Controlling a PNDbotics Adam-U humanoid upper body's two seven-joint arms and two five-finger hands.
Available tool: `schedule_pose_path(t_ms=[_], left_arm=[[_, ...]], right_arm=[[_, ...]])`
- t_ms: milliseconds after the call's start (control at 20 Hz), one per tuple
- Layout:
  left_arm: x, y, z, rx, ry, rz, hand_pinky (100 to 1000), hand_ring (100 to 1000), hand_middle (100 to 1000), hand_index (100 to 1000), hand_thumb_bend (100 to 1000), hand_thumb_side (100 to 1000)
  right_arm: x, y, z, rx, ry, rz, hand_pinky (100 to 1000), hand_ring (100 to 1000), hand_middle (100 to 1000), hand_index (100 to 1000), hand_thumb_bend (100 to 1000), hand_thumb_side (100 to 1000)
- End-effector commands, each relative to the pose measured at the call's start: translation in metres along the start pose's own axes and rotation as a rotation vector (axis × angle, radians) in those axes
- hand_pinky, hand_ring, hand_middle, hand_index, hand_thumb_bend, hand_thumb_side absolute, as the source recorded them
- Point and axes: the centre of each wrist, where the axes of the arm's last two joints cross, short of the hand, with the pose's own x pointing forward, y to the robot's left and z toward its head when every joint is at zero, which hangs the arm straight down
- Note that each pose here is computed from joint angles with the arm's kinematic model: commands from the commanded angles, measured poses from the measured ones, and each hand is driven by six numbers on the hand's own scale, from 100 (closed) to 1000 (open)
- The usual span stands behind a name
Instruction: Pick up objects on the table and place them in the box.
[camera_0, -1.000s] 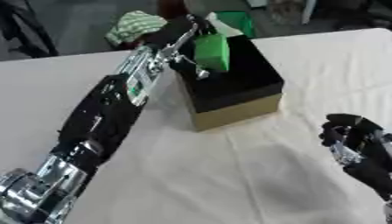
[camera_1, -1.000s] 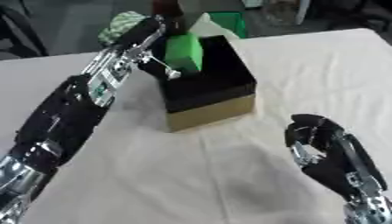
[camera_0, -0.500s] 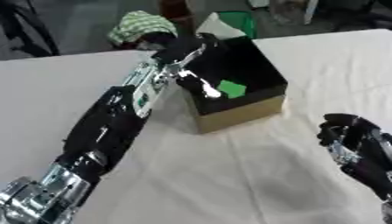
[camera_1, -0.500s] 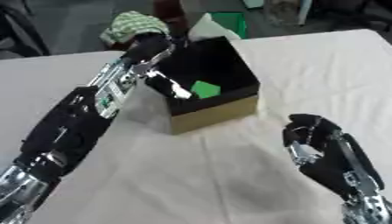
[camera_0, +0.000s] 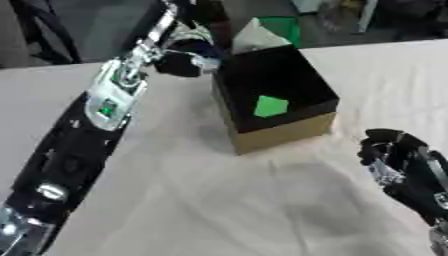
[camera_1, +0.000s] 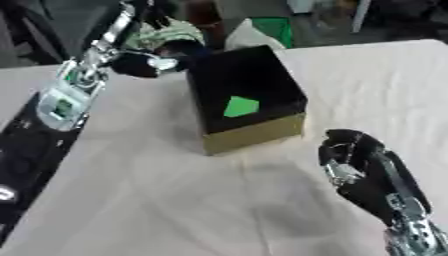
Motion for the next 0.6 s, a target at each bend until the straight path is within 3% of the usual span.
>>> schedule_pose_path(t_ms=[50,350,600], left_arm=[[0.033,0.038,0.016,0.128,-0.080,0.083,649,640,619,747,719,384],[0.036,0.037,0.072,0.192,-0.022,0.161,645,638,617,747,683,425],[0.016,0.018,0.110,0.202,0.103,0.210,636,631,610,741,624,508]], right_arm=[[0.006,-0.006,-0.003,-0.020,-0.023,0.010,596,621,623,757,206,353],[0.006,-0.007,-0.002,-0.037,-0.022,0.010,596,620,623,757,208,355],[0.007,-0.008,-0.001,-0.046,-0.027,0.008,595,619,623,757,207,352]])
